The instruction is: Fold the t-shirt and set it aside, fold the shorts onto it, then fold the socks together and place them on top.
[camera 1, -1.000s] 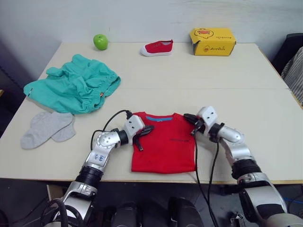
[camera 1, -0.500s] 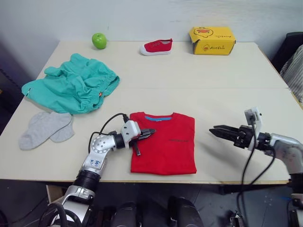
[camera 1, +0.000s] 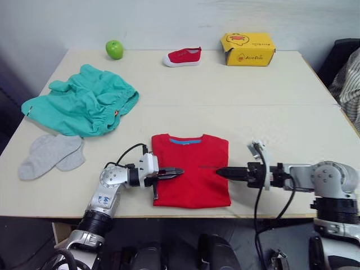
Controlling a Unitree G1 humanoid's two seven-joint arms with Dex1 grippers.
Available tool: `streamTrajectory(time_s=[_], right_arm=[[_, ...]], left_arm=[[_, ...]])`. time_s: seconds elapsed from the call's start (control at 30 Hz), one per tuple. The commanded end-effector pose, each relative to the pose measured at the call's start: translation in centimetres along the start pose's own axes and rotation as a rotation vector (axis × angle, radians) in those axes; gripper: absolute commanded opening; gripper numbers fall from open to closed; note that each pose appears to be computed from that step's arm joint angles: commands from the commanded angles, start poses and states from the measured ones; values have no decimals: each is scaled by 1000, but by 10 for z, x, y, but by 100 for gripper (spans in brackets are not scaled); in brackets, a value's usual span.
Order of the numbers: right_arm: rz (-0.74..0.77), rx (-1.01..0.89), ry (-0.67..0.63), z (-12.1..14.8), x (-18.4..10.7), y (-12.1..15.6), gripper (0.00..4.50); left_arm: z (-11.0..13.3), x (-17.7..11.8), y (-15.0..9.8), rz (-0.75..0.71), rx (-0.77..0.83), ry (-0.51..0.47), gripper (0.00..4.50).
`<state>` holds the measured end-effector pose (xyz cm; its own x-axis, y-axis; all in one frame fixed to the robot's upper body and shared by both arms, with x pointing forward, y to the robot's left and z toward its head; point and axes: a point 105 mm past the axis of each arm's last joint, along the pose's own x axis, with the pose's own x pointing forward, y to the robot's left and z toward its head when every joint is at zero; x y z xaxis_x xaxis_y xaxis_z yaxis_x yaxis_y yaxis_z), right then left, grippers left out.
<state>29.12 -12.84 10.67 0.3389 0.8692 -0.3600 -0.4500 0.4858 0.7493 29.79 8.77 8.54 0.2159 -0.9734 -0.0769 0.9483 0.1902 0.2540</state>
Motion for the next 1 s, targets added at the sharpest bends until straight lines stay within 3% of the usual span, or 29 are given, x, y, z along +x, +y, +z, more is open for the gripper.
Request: streamTrajectory(time_s=[0.03, 0.33, 0.37, 0.43, 0.57, 0.83, 1.0], right_arm=[[-35, 16, 23, -10, 22, -8, 346], [-10, -26, 28, -15, 21, -8, 19], [-5, -26, 42, -16, 17, -7, 1], [6, -27, 60, -17, 12, -5, 0], [-4, -8, 60, -14, -2, -8, 0], [-157, 57, -62, 15, -80, -31, 0], [-341, 45, -153, 34, -134, -55, 0]], left_arm=[[-3, -3, -1, 14, 2, 2, 0], [3, -19, 4, 48, -32, -15, 0], [9, -25, 6, 57, -39, -21, 18], [19, -34, 8, 63, -51, -28, 60], [42, -48, 6, 56, -69, -45, 188], [65, -80, -2, 97, -84, -7, 446], [76, -89, 3, 133, -85, -28, 446]])
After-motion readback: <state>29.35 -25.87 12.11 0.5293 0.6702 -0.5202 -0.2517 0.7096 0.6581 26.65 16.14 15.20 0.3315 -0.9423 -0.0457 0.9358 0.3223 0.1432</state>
